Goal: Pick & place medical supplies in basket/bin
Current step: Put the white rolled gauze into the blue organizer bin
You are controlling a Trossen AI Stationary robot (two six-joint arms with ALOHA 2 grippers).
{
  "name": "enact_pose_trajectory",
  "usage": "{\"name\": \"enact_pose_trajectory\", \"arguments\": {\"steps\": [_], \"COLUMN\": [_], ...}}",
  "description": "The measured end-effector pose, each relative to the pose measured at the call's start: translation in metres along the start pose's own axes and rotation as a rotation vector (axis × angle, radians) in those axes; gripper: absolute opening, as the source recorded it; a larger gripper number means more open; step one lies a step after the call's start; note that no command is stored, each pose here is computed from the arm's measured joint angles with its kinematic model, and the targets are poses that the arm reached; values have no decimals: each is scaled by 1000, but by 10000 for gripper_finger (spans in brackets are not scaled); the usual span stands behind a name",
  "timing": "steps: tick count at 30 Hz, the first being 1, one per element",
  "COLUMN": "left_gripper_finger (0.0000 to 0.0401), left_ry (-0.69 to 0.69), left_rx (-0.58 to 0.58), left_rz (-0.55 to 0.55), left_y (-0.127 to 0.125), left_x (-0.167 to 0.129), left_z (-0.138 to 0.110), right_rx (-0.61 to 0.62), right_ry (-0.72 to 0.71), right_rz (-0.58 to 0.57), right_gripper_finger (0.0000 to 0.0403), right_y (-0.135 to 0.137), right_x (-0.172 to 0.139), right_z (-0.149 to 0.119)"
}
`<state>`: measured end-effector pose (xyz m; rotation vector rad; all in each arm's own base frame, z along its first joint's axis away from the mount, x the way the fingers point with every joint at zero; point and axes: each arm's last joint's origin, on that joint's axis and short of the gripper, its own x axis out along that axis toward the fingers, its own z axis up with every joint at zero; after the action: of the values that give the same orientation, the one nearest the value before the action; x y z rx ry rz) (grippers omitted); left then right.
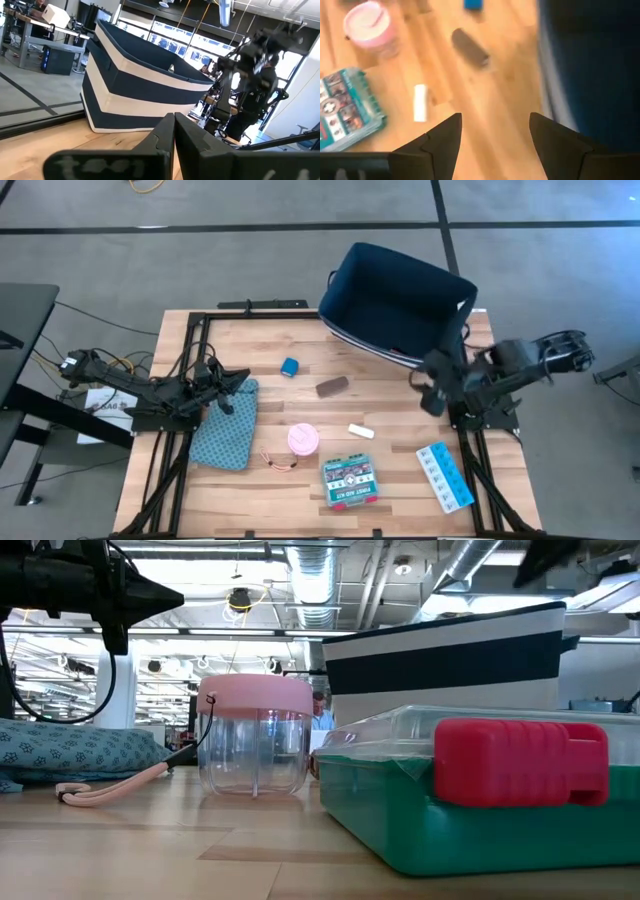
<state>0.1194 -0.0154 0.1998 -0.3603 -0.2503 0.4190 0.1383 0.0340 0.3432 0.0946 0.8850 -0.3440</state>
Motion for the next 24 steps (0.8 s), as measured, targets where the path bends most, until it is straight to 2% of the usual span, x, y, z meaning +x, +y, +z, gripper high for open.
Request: {"name": "enact_pose_trajectory", "arguments": {"steps": [7,12,14,18,24], "left_gripper_finger": [0,0,0,0,0], "left_ry": [27,67,73,69,69], "left_rx": [5,37,31,13,11], "left_rz": [17,28,31,31,31], "left_y": [1,3,3,3,3], "left_x": [0,0,0,0,0], "left_z": [-3,-8,-9,-9,-9], "right_rx": [-23,-126,-162,-133,-147], "right_ry": [-137,-216,-235,-282,-227], "right_rz": [207,292,300,258,195], "right_gripper_finger": [224,225,225,225,229], "right_y": [33,56,64,79,100], "right_x": [36,64,76,98,134], "right_z": [-42,-60,-65,-66,-69]}}
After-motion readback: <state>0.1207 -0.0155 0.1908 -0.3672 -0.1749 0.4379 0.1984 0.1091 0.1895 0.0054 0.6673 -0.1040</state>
